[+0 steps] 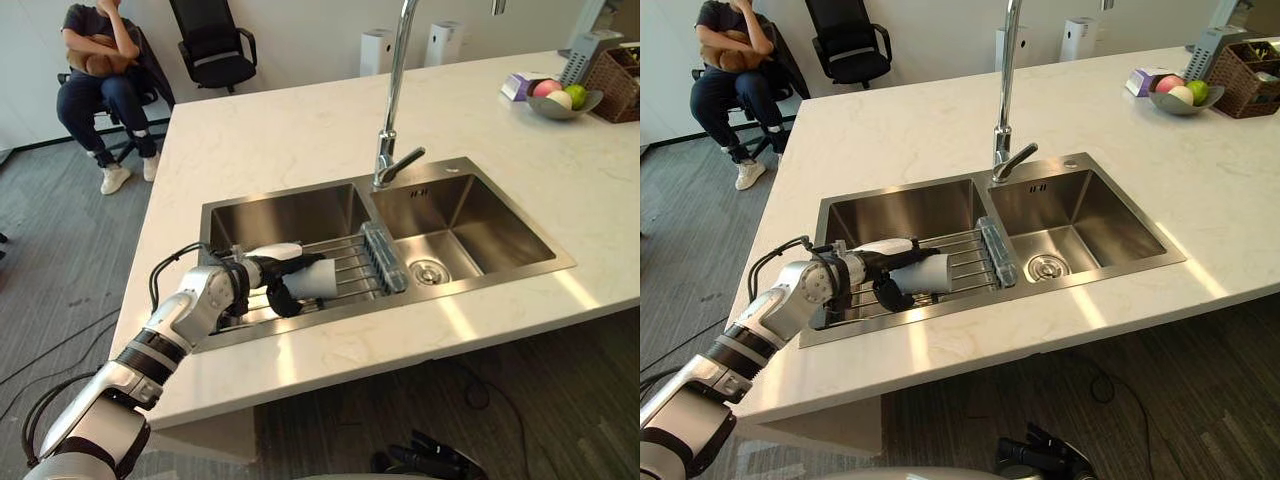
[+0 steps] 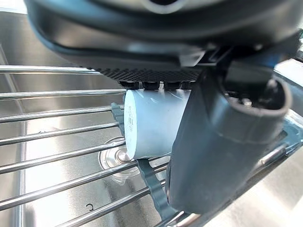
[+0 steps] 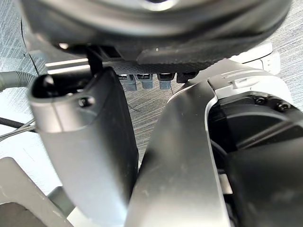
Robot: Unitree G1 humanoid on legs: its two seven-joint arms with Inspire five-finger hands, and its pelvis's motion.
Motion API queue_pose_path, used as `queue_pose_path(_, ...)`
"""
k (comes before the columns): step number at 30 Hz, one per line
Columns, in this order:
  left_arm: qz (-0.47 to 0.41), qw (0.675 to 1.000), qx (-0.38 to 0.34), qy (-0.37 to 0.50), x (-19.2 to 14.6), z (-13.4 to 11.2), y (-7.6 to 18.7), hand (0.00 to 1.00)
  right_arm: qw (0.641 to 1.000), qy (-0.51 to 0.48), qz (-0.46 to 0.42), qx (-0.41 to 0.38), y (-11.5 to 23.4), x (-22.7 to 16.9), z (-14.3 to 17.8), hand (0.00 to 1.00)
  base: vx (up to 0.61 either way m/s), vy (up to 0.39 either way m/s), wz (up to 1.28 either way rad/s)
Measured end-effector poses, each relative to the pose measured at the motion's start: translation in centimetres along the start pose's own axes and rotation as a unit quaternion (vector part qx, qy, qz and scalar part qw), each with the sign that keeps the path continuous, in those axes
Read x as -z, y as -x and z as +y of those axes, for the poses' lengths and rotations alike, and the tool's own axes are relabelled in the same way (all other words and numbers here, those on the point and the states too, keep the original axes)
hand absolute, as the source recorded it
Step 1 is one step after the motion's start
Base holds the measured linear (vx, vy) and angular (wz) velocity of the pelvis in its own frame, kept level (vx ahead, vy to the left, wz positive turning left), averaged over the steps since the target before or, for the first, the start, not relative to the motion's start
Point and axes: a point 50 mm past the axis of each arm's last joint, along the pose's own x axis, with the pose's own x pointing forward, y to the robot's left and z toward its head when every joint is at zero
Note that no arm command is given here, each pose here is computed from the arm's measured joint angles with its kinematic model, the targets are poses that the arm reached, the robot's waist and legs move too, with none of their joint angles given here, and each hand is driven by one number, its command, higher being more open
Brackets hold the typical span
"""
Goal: Walk over to the sink, pick up the cup, carry it to the dishwasher, place the cup inside the dishwasher, then close the dishwasher door
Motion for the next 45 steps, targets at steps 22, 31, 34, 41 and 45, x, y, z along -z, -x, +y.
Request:
queue_pose_path(22,0.002,0.999,-0.038,0.004,-0.7,-0.8,-1.6,0.00,1.000,0.014,0.007,-0.002,-0.3,-0.4,0.1,1.00,0.00,0.000,0.00)
queue_pose_path(31,0.004,0.998,-0.063,0.019,-0.2,-1.6,-1.8,0.00,1.000,0.026,0.003,0.001,-0.6,-0.5,0.4,1.00,0.00,0.000,0.02)
queue_pose_path(34,0.000,0.995,-0.086,0.052,0.2,-2.1,-1.6,0.00,1.000,0.025,-0.006,0.010,-0.7,-0.4,0.6,1.00,0.00,0.000,0.00)
queue_pose_path(41,-0.018,0.955,-0.182,0.234,1.6,-4.0,0.6,0.00,0.999,0.019,-0.039,0.026,-1.0,0.3,1.5,1.00,0.00,-0.001,0.01)
queue_pose_path(45,-0.095,0.885,-0.267,0.369,-0.3,-4.5,2.5,0.00,0.998,-0.001,-0.050,0.044,-0.8,1.3,1.5,1.00,-0.04,-0.018,0.14)
